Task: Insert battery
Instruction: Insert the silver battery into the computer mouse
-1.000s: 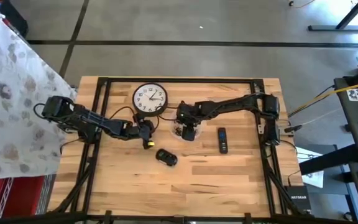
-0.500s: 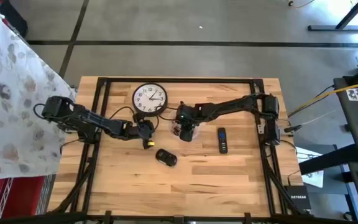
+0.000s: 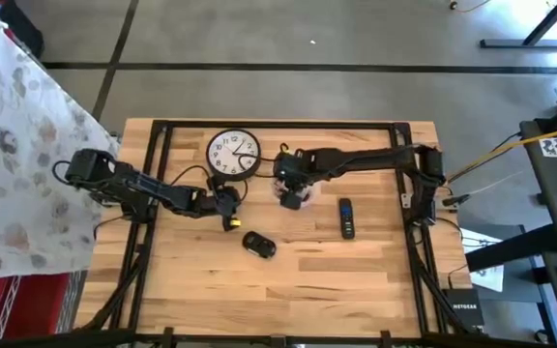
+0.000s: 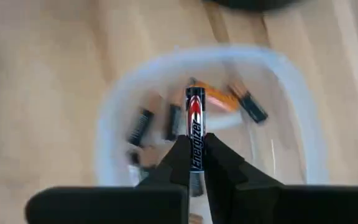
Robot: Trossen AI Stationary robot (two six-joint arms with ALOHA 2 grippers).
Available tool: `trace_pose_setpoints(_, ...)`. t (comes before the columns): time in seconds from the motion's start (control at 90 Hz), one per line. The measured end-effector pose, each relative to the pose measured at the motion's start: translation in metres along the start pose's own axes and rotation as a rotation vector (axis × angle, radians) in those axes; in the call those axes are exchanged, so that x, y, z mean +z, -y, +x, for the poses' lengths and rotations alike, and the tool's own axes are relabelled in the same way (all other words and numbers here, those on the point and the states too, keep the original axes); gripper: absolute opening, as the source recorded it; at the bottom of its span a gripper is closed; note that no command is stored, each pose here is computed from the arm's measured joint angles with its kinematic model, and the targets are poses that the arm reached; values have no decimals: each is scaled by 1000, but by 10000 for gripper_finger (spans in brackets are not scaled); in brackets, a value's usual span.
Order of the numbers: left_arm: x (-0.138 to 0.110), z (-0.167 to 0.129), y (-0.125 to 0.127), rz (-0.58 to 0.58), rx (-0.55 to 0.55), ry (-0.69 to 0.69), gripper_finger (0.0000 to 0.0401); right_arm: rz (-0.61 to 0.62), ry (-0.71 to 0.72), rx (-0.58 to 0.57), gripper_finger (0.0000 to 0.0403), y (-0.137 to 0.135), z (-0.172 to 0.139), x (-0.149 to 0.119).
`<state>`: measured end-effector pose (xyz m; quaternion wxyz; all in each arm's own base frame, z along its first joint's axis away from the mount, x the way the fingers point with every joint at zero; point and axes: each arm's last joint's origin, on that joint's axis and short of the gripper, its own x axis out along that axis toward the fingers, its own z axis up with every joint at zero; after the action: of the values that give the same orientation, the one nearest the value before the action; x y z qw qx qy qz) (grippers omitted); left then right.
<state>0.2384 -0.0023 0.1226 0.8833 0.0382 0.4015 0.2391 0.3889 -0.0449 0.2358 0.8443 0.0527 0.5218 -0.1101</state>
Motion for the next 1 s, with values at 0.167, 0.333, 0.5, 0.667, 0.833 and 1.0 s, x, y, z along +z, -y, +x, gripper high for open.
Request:
trace_pose_setpoints(0.167, 0, 0, 0, 8, 0, -1, 95, 135, 22, 229, 1, -31, -14, 12)
trace_pose_setpoints(0.333, 0, -1, 1, 21, -9, 0, 95, 296, -41, 392, 1, -66, -5, 11)
trace_pose_setpoints(0.5, -1, -4, 7, 13, -40, 4, 95, 364, -136, 522, 1, -103, 18, 4)
trace_pose_setpoints(0.667, -3, -7, 16, -29, -175, -20, 95, 415, -227, 536, 1, -119, 41, -6)
trace_pose_setpoints(0.833, -5, -11, 25, -39, -300, -46, 95, 436, -270, 532, 1, -122, 54, -10)
trace_pose_setpoints(1.0, -3, -15, 31, -40, -349, -19, 95, 445, -302, 513, 1, -120, 63, -13)
